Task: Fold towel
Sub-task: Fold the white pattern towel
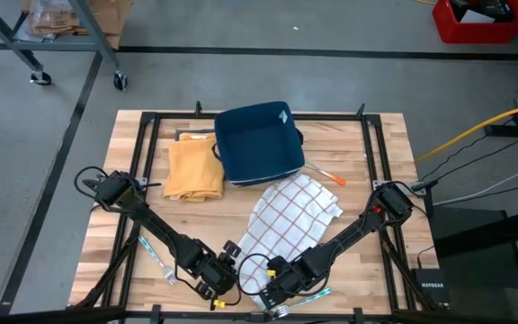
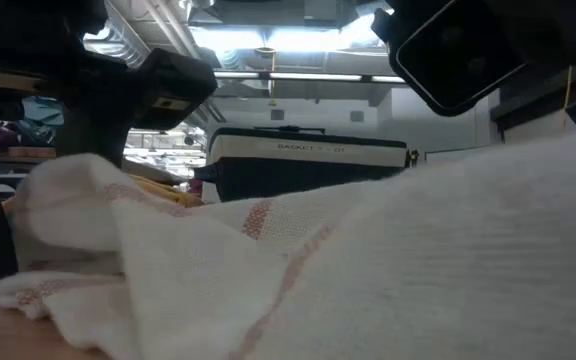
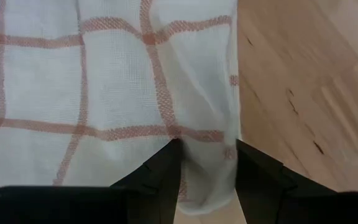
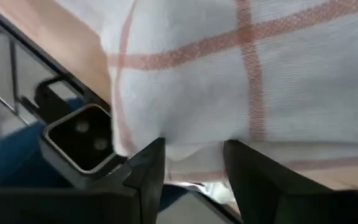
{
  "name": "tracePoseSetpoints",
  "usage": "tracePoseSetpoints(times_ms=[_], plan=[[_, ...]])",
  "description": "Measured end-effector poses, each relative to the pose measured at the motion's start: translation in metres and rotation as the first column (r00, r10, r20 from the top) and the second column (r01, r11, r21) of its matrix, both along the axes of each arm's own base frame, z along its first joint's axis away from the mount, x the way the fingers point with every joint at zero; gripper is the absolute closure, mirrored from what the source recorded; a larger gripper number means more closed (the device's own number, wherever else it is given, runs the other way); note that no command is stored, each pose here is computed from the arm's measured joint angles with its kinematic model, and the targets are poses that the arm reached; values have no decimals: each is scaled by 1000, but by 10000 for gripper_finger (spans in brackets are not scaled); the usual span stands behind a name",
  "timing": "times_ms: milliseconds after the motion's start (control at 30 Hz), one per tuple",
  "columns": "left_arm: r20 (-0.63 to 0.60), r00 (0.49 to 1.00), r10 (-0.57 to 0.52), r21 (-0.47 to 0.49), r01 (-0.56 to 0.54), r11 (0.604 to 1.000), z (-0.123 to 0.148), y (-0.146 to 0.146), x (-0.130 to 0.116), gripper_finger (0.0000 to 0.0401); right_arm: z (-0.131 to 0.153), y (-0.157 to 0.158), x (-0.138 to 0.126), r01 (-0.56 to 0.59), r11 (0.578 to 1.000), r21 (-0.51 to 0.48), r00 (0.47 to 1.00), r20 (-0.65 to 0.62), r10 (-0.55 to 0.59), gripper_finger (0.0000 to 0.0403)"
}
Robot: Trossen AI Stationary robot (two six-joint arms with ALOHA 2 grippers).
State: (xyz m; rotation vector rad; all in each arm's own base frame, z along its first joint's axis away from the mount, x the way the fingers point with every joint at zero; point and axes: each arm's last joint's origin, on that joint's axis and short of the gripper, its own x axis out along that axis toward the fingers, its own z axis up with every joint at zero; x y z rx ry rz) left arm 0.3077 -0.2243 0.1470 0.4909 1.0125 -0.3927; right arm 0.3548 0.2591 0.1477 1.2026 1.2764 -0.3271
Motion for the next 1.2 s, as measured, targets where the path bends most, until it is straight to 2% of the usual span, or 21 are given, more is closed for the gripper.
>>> tracePoseSetpoints(times_ms=[133, 433, 600, 800, 933, 1100, 1200], plan=[[5, 1000, 10, -9, -10, 1000, -5, -2, 2, 274, 0, -1, 1, 77, 997, -5, 997, -1, -77, 237], [0, 1000, 24, -15, -24, 1000, -7, -2, 2, 274, -6, -1, 1, 162, 987, 16, 985, -68, -161, 237], [-1, 998, 67, -27, -67, 997, -7, -2, 2, 278, -17, 1, 3, 167, 986, 12, 983, -83, -166, 237], [1, 995, 98, -38, -97, 995, -8, -2, 2, 338, -29, 2, 3, 177, 984, 11, 977, -124, -175, 241], [5, 995, 100, -37, -100, 994, -8, -2, 3, 390, -29, 2, 3, 181, 983, 13, 977, -122, -178, 280], [7, 995, 96, -33, -96, 995, -8, -2, 2, 393, -28, 5, 8, 179, 982, 60, 982, -74, -175, 377], [10, 996, 93, -31, -92, 995, -3, -3, -1, 399, -27, 8, 12, 180, 979, 101, 984, -33, -177, 388]])
